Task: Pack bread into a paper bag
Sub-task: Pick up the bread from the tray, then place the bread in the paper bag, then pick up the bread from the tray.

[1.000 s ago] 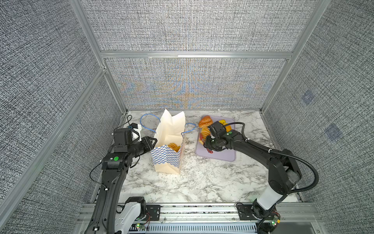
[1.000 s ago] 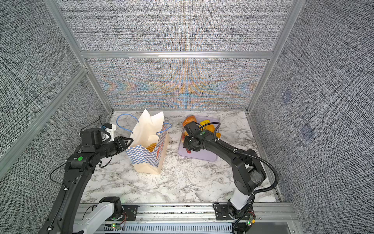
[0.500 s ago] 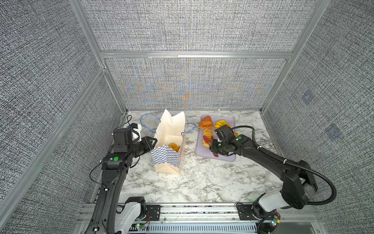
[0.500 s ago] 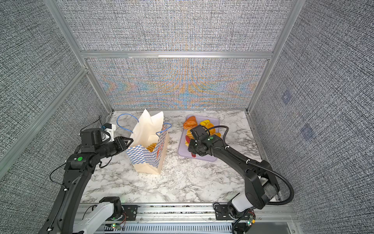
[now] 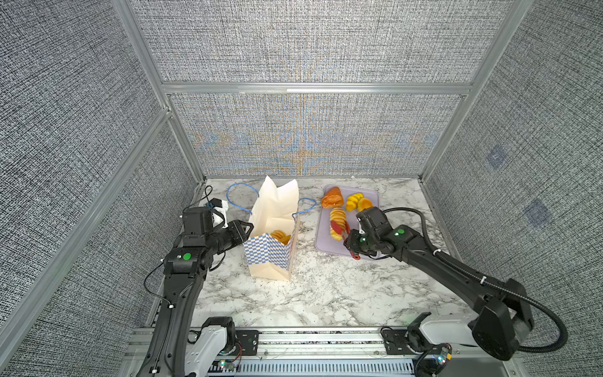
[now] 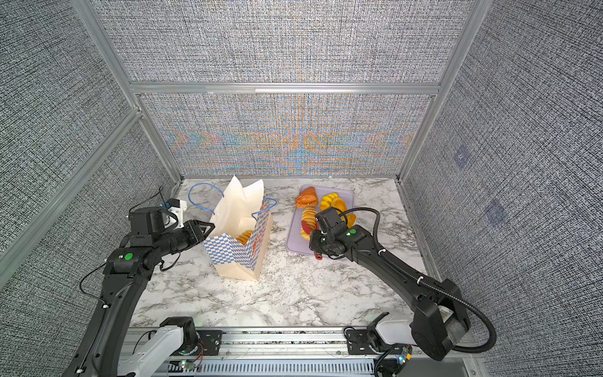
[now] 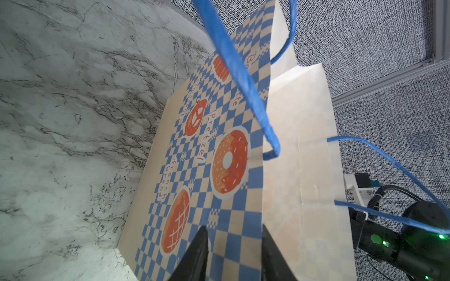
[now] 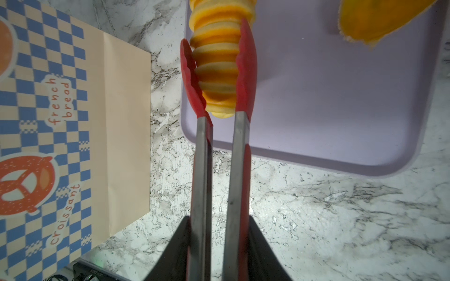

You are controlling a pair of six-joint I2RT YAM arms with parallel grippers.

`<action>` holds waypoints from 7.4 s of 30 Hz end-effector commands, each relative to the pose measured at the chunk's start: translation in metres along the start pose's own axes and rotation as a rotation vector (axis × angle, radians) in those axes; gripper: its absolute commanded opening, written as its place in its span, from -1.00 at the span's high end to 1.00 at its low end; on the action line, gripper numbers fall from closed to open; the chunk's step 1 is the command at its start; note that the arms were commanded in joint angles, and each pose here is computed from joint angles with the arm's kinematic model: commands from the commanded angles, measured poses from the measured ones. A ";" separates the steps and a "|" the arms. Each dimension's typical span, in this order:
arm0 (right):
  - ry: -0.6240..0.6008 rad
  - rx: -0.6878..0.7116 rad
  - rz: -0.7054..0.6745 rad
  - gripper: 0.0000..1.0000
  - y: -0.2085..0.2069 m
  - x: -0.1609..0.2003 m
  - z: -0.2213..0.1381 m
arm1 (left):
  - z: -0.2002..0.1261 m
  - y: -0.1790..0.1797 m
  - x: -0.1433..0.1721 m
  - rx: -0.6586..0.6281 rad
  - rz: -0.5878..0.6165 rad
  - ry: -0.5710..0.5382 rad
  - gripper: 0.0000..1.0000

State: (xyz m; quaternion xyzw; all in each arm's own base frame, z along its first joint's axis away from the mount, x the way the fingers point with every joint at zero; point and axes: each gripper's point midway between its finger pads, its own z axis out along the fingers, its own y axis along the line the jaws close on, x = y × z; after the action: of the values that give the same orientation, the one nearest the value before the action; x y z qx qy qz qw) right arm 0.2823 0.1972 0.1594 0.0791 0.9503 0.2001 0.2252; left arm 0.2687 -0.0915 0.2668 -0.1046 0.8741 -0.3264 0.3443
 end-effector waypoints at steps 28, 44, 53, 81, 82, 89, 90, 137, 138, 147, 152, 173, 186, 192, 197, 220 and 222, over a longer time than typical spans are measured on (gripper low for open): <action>-0.300 -0.437 -0.186 0.31 0.103 -0.062 -0.164 | -0.005 -0.009 -0.007 0.022 0.019 -0.024 0.42; -0.308 -0.676 -0.404 0.31 0.203 -0.043 -0.217 | -0.006 -0.010 -0.008 0.022 0.019 -0.020 0.57; -0.248 -0.673 -0.473 0.30 0.228 -0.015 -0.204 | -0.003 -0.009 -0.007 0.026 0.012 -0.018 0.68; -0.155 -0.525 -0.510 0.17 0.204 0.022 -0.154 | -0.003 -0.008 -0.007 0.022 0.011 -0.021 0.88; -0.156 -0.527 -0.510 0.15 0.204 0.022 -0.155 | -0.003 -0.008 -0.007 0.022 0.011 -0.019 0.88; -0.163 -0.534 -0.510 -0.05 0.206 0.021 -0.156 | -0.005 -0.008 -0.006 0.021 0.013 -0.022 0.89; -0.163 -0.535 -0.509 -0.07 0.206 0.021 -0.156 | -0.004 -0.008 -0.006 0.020 0.014 -0.021 0.89; -0.338 -0.062 -0.210 -0.03 0.022 -0.065 -0.152 | -0.003 -0.008 -0.007 0.023 0.014 -0.019 0.89; -0.314 -0.047 -0.186 -0.04 0.012 -0.063 -0.143 | -0.003 -0.008 -0.007 0.023 0.014 -0.019 0.88; -0.114 -0.014 0.029 -0.02 -0.055 -0.036 -0.082 | 0.000 -0.008 -0.009 0.030 0.015 -0.017 0.89; -0.047 -0.031 0.135 0.00 -0.078 -0.027 -0.066 | 0.003 -0.009 -0.010 0.038 0.017 -0.016 0.89; 0.034 -0.074 0.210 -0.01 -0.087 -0.024 -0.034 | 0.008 -0.006 -0.009 0.039 0.014 -0.008 0.89; 0.044 -0.049 0.228 -0.10 -0.092 -0.028 -0.023 | 0.012 -0.002 -0.008 0.032 0.008 -0.002 0.89; 0.049 -0.045 0.237 -0.15 -0.093 -0.032 -0.016 | 0.013 -0.002 -0.008 0.031 0.008 -0.002 0.89; 0.043 -0.038 0.246 -0.18 -0.095 -0.036 -0.010 | 0.013 -0.001 -0.008 0.030 0.007 -0.001 0.89; 0.003 -0.024 0.288 0.06 -0.102 -0.042 -0.001 | 0.012 -0.001 -0.007 0.027 0.007 0.000 0.89; -0.002 -0.028 0.289 0.10 -0.101 -0.039 -0.005 | 0.012 -0.001 -0.007 0.027 0.006 -0.003 0.89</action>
State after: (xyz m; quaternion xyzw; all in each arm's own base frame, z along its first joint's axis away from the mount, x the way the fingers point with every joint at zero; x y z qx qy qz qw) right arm 0.3047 0.0947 0.1296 0.2136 0.9309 0.2377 0.1770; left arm 0.2839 -0.0981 0.2710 -0.0913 0.8634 -0.3468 0.3550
